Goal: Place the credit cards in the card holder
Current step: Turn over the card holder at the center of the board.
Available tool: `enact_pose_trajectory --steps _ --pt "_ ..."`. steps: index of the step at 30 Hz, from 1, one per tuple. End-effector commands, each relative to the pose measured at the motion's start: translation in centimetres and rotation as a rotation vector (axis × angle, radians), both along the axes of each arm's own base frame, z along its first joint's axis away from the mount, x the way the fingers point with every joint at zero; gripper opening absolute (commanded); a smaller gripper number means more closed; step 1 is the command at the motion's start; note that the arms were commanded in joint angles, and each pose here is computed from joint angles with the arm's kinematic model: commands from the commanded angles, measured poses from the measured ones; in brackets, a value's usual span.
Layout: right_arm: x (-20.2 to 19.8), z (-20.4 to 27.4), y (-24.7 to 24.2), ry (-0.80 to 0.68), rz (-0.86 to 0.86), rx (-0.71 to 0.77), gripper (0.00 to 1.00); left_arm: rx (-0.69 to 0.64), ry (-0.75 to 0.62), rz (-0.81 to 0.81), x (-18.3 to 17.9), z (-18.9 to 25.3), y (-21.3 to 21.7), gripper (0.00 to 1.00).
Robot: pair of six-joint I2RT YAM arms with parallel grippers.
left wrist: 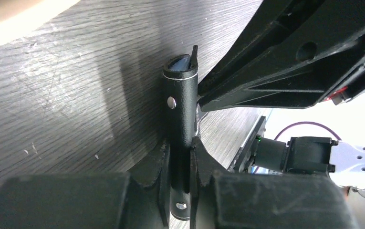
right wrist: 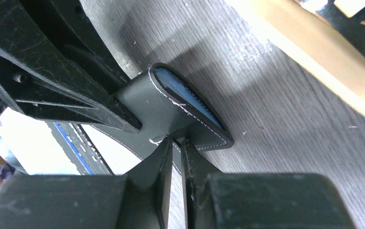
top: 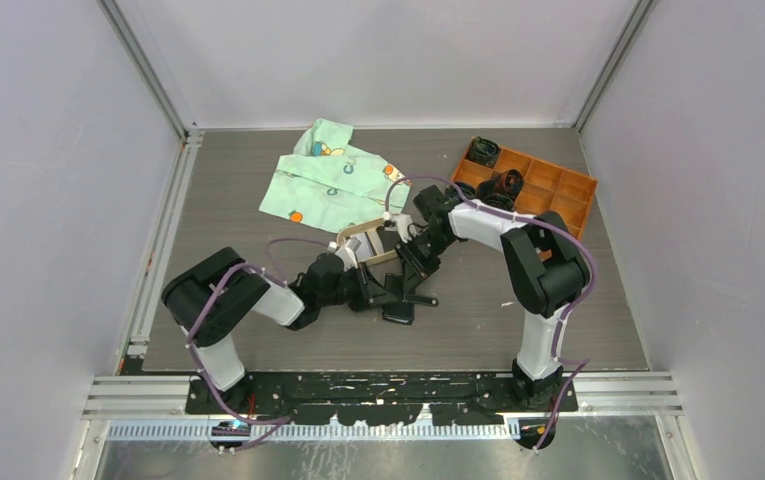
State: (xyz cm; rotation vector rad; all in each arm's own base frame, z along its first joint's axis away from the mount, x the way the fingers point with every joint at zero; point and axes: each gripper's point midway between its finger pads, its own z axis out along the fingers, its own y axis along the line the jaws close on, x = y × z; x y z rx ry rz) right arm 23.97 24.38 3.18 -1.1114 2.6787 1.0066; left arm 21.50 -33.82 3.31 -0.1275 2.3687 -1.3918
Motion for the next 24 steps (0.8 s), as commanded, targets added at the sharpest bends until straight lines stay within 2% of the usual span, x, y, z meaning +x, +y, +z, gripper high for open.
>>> enact_pose_trajectory --steps 1,5,8,12,14,16,18,19,21,24 --pt "0.6 4.0 0.1 -0.066 0.03 0.091 0.19 0.062 -0.137 -0.063 -0.6 1.2 0.5 0.0" --pt "1.7 9.6 -1.0 -0.206 -0.001 0.222 0.21 0.207 -0.396 -0.143 -1.3 4.6 1.6 0.0" --pt "2.8 13.2 -2.6 -0.331 -0.055 0.299 0.23 0.387 -0.662 -0.198 -1.8 8.0 2.9 0.0" --pt "4.5 16.3 -5.1 -0.51 -0.169 0.323 0.3 0.536 -1.054 -0.285 -2.6 12.4 4.4 0.0" --pt "5.5 17.4 -6.3 -0.592 -0.237 0.329 0.39 0.584 -1.257 -0.361 -3.5 13.9 4.2 0.0" --pt "6.5 18.1 -7.3 -0.652 -0.297 0.347 0.54 0.656 -1.44 -0.419 -4.0 15.0 3.8 0.0" --pt "6.7 18.3 -7.6 -0.661 -0.326 0.387 0.79 0.762 -1.582 -0.476 -4.1 15.5 3.4 0.0" --pt "6.8 18.4 -7.7 -0.649 -0.344 0.418 0.97 0.821 -1.637 -0.508 -3.9 15.3 3.1 0.0" --pt "6.7 18.1 -7.4 -0.607 -0.364 0.477 0.99 0.929 -1.728 -0.567 -3.5 14.8 2.5 0.0" --pt "6.4 17.7 -7.0 -0.585 -0.357 0.507 0.99 0.99 -1.854 -0.674 -3.4 13.7 1.0 0.0"
